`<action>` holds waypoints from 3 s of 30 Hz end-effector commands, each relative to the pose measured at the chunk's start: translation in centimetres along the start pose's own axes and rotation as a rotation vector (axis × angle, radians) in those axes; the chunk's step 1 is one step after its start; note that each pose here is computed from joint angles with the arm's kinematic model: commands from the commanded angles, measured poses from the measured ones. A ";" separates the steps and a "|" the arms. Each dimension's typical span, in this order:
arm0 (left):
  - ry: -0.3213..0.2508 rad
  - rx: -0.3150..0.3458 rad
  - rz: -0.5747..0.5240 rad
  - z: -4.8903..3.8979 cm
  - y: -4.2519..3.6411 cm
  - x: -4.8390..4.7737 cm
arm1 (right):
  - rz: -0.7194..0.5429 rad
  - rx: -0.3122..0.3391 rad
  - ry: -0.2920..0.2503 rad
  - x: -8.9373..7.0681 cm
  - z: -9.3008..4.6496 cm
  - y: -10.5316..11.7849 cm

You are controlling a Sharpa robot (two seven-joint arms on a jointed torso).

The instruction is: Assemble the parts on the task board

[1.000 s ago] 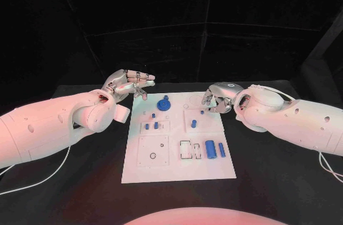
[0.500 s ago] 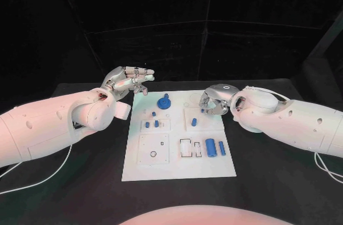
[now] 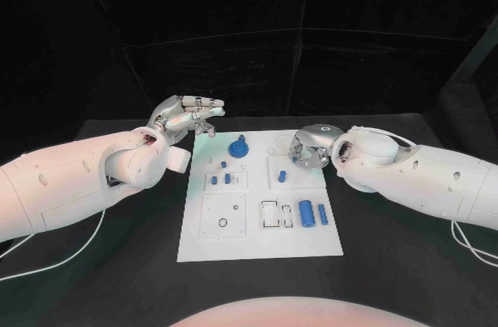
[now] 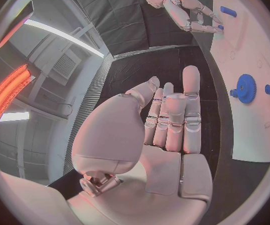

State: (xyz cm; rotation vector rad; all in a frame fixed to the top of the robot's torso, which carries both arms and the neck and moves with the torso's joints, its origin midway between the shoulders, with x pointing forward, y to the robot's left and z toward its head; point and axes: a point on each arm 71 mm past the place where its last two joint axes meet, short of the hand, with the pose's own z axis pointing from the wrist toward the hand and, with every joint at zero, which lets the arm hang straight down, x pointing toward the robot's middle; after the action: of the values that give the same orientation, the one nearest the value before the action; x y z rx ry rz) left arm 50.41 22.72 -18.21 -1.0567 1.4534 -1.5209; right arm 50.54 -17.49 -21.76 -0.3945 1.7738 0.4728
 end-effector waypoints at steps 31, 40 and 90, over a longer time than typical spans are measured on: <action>-0.004 0.014 -0.007 -0.10 -0.20 -0.37 | -0.027 0.036 -0.132 -0.2 -0.2 0.5; -0.014 0.013 -0.003 -0.15 -0.19 -0.71 | -0.011 0.037 -0.179 -0.6 -1.2 0.3; 0.000 0.010 -0.007 0.62 0.00 -0.03 | 0.089 -0.313 -0.038 2.4 -1.0 14.8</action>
State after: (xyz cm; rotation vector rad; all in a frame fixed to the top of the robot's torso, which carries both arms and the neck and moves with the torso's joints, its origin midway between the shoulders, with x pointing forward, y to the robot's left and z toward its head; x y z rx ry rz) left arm 50.98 22.67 -18.39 -1.0621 1.4482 -1.5125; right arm 41.89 -5.51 -22.02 -0.4742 1.6645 0.8303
